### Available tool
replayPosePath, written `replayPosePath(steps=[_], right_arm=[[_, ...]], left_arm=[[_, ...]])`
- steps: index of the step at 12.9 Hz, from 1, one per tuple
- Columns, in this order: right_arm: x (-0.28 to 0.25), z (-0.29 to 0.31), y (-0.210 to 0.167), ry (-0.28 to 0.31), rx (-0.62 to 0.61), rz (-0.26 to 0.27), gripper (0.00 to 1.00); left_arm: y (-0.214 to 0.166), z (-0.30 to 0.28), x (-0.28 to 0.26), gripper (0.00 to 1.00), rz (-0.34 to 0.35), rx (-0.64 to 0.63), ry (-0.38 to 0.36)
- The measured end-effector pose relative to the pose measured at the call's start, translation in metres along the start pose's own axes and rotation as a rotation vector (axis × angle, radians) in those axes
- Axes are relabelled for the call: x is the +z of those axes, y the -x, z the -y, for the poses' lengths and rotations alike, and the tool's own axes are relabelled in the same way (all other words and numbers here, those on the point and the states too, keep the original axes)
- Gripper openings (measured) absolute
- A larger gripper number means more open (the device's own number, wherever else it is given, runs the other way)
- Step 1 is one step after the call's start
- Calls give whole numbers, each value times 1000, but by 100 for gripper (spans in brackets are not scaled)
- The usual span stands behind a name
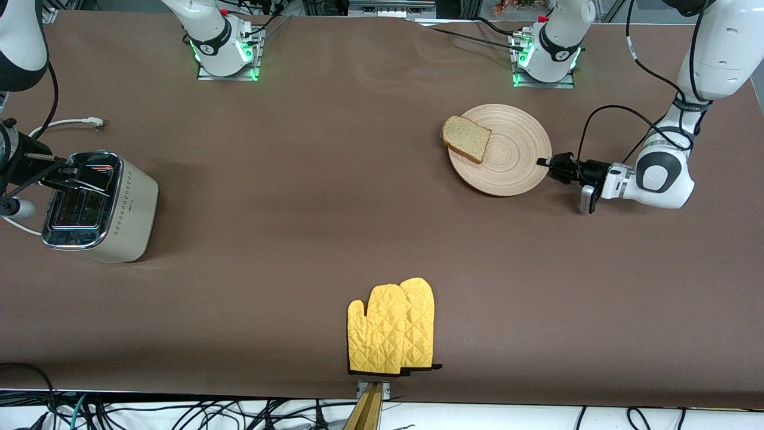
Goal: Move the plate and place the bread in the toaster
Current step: 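Slide the plate toward the toaster with the left gripper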
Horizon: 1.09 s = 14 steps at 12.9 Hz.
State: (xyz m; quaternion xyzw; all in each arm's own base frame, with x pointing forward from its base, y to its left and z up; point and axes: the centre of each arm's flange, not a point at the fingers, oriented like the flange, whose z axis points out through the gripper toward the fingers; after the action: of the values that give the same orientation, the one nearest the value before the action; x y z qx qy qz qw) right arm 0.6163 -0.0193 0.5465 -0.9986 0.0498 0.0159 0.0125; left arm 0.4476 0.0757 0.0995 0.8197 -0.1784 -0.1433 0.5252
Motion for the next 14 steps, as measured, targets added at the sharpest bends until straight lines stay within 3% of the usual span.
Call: replayPosePath(steps=[3,5,11,14], right_arm=[[0,1,0,12,-5,-1,100],[0,5,0,17,-14,-1,100],[5,13,-1,20,-27,8,100],[21,14,-6,19,-29,35,100]], left_arm=[[-10,-4,-11,9,-22,-12,-13],[-38,-17,-11,9,-126,-16,20],[-138,-56,70,9,-302,-16,99],[-186,-77,148,9,-306,-19,88]])
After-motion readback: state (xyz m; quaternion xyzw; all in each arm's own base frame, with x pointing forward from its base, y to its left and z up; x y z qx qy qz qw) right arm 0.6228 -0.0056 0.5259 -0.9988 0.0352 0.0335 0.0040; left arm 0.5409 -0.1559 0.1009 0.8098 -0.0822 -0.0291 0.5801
